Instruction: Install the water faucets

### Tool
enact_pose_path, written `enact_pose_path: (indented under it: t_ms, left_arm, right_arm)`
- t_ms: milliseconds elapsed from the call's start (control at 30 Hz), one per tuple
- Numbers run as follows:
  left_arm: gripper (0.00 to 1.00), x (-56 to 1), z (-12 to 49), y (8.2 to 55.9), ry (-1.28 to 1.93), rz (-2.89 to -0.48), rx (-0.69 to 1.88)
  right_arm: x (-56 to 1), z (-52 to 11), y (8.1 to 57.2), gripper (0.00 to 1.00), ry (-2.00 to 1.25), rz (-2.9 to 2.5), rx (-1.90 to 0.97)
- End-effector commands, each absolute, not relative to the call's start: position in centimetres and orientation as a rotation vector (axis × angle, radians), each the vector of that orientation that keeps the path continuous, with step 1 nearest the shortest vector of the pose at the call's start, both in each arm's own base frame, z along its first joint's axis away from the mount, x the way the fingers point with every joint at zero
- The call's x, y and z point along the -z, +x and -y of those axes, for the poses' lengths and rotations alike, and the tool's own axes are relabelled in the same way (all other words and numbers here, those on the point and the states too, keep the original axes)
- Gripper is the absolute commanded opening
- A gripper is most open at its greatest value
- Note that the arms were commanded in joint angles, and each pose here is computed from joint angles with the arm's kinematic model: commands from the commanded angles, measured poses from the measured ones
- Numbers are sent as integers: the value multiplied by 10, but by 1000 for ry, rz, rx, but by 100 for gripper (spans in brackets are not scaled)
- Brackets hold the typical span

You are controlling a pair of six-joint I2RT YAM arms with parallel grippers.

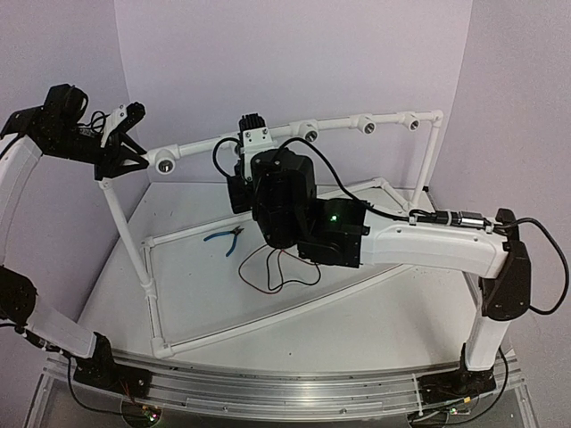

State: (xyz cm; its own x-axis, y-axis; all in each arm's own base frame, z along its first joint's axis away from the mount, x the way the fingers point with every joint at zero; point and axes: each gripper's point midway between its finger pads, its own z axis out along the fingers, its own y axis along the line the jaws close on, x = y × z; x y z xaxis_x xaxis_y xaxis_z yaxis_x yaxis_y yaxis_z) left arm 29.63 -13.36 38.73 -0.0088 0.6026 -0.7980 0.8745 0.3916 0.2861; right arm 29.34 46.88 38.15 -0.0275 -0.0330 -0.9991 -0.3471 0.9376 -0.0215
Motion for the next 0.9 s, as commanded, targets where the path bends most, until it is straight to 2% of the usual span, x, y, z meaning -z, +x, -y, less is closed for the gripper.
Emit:
enact_pose_path:
  t_ms: [0,133,300,467,667,867]
  left_arm:
    - [29,-364,153,258,1347,-1806,656]
    - [32,-367,154,256,1359,-1776,663]
    - [50,-381,156,258,1375,-1719,630]
    - [61,-405,158,264,1376,-1625,570]
    - [66,-438,160,273,1383,-1489,480]
    - [67,-485,171,277,1409,-1241,429]
  right_arm:
    - [-388,-457,320,0,-40,-1594,-392]
    - [-379,-450,327,0,96,-1632,-577]
    - [-379,-443,334,0,250,-1649,-745]
    - [-375,-427,344,0,414,-1659,-907]
    - [-381,-422,346,0,468,-1646,-943]
    - [-368,-415,353,0,603,-1647,-1025]
